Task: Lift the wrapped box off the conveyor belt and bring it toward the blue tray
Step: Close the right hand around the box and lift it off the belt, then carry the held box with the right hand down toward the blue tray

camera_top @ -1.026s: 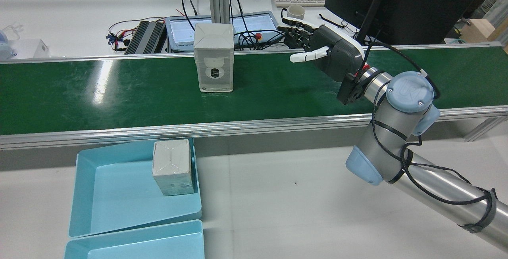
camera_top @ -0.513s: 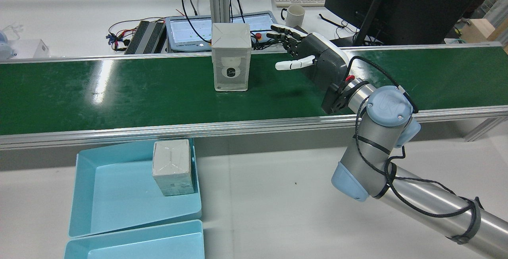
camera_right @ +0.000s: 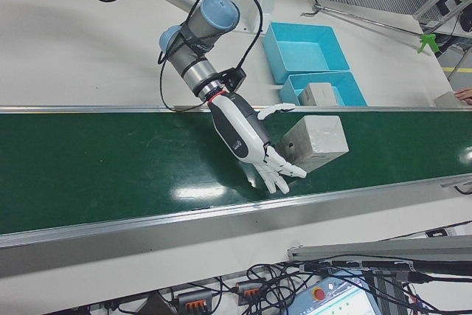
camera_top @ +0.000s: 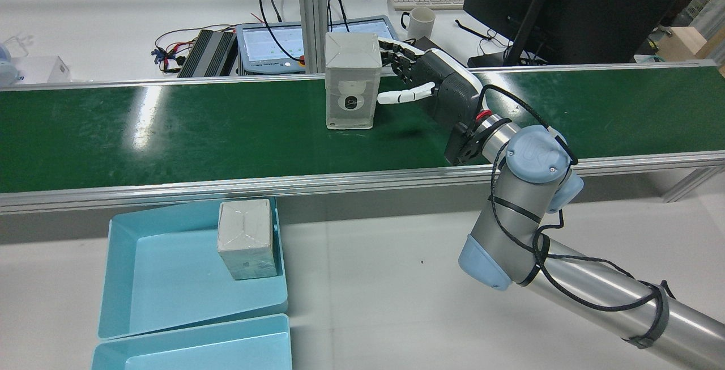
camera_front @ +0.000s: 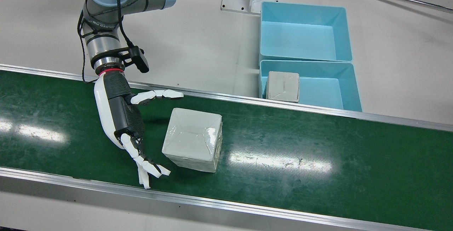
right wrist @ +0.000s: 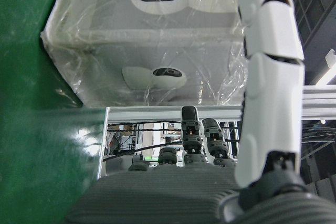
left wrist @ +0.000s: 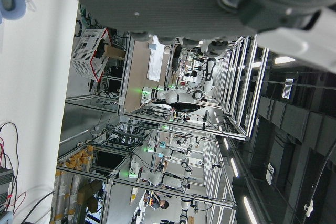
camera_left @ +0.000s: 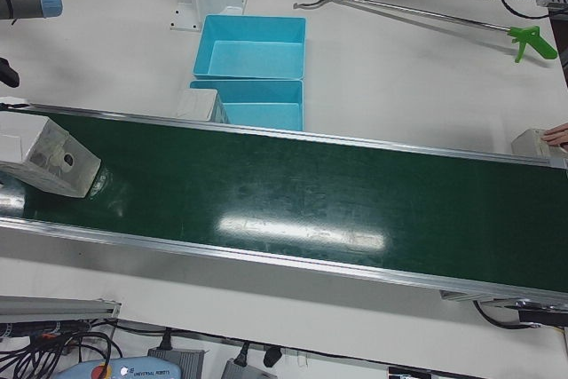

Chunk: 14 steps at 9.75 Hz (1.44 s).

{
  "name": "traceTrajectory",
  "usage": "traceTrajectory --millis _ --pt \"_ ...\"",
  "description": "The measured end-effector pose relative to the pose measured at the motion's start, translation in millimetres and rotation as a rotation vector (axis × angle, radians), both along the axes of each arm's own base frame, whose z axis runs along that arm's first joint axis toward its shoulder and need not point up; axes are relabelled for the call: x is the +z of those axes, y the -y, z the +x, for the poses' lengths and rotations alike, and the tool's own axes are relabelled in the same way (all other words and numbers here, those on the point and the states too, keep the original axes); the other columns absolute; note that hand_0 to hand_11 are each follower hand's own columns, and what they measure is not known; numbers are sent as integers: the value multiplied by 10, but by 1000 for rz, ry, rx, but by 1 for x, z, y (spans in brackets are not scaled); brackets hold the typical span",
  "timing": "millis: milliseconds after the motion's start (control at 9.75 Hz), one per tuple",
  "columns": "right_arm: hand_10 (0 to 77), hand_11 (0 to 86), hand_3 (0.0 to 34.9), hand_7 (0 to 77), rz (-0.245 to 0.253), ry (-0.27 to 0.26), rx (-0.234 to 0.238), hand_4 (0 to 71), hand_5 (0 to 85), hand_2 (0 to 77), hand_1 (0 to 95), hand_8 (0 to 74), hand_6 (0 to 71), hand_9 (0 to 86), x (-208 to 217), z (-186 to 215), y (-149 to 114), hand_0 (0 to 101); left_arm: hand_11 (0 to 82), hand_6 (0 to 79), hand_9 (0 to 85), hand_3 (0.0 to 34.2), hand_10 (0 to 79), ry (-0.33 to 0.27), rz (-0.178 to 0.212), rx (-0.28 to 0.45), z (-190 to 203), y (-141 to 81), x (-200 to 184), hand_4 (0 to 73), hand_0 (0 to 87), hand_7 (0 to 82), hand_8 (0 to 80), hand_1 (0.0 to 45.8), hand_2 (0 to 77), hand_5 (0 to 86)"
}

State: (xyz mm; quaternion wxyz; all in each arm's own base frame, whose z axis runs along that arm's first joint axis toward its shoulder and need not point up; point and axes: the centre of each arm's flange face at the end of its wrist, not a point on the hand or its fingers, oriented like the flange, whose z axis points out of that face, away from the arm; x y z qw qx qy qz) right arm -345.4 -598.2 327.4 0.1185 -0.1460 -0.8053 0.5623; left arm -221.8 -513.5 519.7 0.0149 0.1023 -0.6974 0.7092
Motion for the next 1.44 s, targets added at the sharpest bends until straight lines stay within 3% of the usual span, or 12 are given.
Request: traceTrajectory --millis 513,615,718,821,923,1026,1231,1333,1436 --pt "0 11 31 180 -3 -11 2 87 136 164 153 27 54 44 -6 -10 9 477 5 0 0 0 0 0 0 0 0 0 0 5 0 5 5 0 5 11" --pt "0 11 54 213 -3 -12 6 93 158 191 196 33 65 71 -9 -11 11 486 5 0 0 0 0 0 0 0 0 0 0 5 0 5 5 0 5 11" --pt "0 11 54 213 -6 -11 12 93 158 191 196 33 65 71 -10 -11 12 486 5 5 5 0 5 0 0 0 0 0 0 5 0 5 5 0 5 11" --pt "131 11 0 365 -10 -13 18 245 344 311 185 218 202 305 -10 -11 12 574 5 5 5 0 5 0 0 0 0 0 0 5 0 5 5 0 5 11" --pt "131 11 0 365 -15 -15 23 245 344 311 185 218 202 305 -9 -10 12 574 0 5 5 0 0 0 0 0 0 0 0 0 0 5 5 0 5 11" --pt "295 54 0 398 -19 -16 28 273 376 327 147 322 235 376 -10 -9 12 516 0 5 0 0 5 0 0 0 0 0 0 0 0 5 5 0 5 11" --pt "295 54 0 398 -6 -3 46 273 376 327 147 322 235 376 -28 8 9 516 5 5 0 0 5 0 0 0 0 0 0 5 0 5 5 0 11 11" --pt "458 251 0 453 7 6 55 235 464 327 147 415 289 464 -45 22 2 469 5 5 0 0 5 0 0 0 0 0 0 5 0 5 5 0 5 11" --pt "529 333 0 480 34 14 63 235 480 327 147 447 311 507 -69 34 -10 464 0 5 0 0 5 0 0 0 0 0 0 5 0 5 5 0 11 11"
